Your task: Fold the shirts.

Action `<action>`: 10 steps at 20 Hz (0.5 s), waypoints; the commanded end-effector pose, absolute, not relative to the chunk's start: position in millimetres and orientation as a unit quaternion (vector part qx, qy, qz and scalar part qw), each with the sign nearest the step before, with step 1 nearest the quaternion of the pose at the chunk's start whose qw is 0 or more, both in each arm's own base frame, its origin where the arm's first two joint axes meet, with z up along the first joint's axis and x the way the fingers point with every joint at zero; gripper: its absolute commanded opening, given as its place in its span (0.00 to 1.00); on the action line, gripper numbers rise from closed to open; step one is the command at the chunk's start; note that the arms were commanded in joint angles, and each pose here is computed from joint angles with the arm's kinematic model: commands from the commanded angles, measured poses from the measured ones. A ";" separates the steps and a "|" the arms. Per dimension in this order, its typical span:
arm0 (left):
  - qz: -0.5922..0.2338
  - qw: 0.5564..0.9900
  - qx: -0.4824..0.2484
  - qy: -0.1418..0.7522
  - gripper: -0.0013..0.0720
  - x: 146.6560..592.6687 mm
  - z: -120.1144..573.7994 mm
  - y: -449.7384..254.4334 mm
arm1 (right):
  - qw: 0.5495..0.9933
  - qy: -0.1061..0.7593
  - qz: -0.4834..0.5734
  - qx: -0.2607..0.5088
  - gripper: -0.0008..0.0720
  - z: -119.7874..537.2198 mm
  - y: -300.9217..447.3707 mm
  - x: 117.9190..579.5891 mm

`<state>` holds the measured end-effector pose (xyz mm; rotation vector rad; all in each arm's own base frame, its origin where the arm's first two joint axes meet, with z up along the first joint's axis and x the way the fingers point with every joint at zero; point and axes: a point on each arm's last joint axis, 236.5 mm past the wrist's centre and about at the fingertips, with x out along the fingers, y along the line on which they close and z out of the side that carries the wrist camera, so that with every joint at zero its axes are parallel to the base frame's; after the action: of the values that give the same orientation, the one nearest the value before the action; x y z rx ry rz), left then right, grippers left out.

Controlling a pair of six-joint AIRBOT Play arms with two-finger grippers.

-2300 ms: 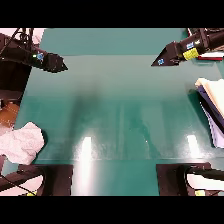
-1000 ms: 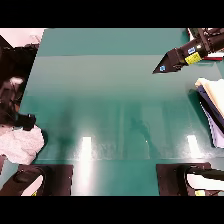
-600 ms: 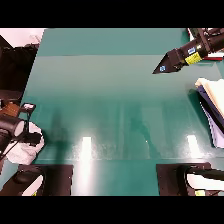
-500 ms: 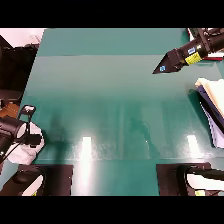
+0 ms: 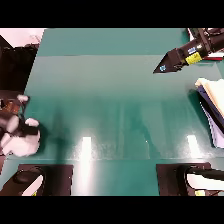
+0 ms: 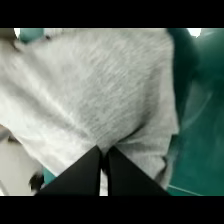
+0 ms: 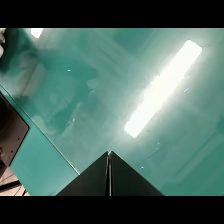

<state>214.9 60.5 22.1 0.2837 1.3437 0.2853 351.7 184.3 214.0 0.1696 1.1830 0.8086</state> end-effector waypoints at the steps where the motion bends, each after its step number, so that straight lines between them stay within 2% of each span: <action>1: 0.003 0.858 0.092 0.506 0.05 265.7 133.9 1.0 | 0.767 0.524 0.359 0.090 0.03 221.8 175.1 360.5; 3: -0.106 0.909 0.054 0.399 0.05 277.5 224.1 -53.7 | 0.789 0.497 0.346 0.100 0.03 234.6 167.0 369.3; 5: -0.197 0.931 0.029 0.305 0.04 268.4 297.7 -96.6 | 0.816 0.461 0.331 0.110 0.03 251.6 157.6 378.9; 7: -0.261 0.930 0.018 0.256 0.04 256.1 338.2 -125.3 | 0.841 0.423 0.316 0.119 0.03 270.1 147.3 387.5; 10: -0.362 0.901 0.007 0.237 0.04 258.1 358.4 -170.2 | 0.870 0.375 0.295 0.128 0.03 296.0 133.0 393.6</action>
<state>272.8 -116.7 308.9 0.0416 0.6171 -0.4871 383.6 146.5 270.5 0.2464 0.9011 0.6692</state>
